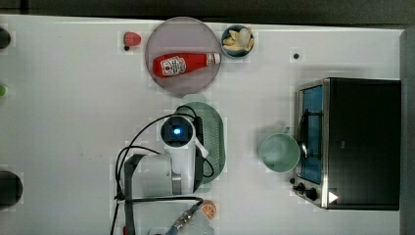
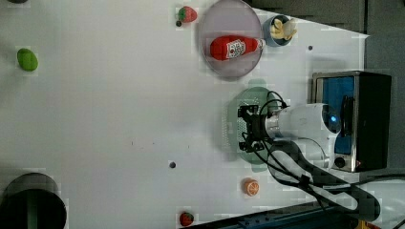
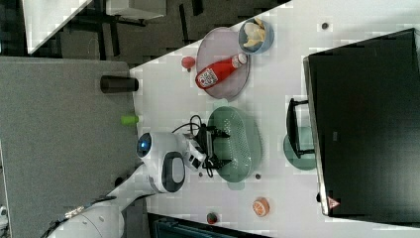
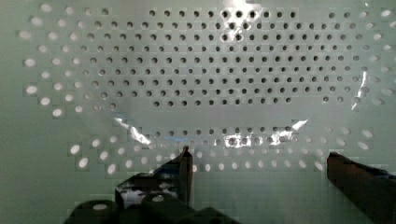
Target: Drag strainer right to left.
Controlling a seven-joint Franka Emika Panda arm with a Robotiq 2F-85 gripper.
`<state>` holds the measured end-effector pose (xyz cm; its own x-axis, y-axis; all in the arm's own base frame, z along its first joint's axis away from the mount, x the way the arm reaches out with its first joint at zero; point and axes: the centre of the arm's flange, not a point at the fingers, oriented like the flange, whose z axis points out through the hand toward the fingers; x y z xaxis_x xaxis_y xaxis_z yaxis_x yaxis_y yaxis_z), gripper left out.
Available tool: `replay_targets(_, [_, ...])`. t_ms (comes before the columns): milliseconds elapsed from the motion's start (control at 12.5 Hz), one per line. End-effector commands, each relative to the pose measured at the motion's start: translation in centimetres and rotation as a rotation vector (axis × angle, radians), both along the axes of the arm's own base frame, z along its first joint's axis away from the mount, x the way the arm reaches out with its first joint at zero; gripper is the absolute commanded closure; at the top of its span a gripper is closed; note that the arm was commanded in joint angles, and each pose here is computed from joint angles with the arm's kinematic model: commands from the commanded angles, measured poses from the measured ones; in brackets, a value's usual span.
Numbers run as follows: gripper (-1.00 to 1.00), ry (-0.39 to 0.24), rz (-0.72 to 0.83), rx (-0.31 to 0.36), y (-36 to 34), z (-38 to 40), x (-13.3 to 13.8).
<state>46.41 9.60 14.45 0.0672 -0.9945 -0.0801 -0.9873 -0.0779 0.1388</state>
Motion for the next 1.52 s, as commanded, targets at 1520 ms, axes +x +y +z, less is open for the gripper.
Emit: replay_targets(1520, [-1.00, -0.064, -0.085, 0.081, 27.0, 1.0, 0.1])
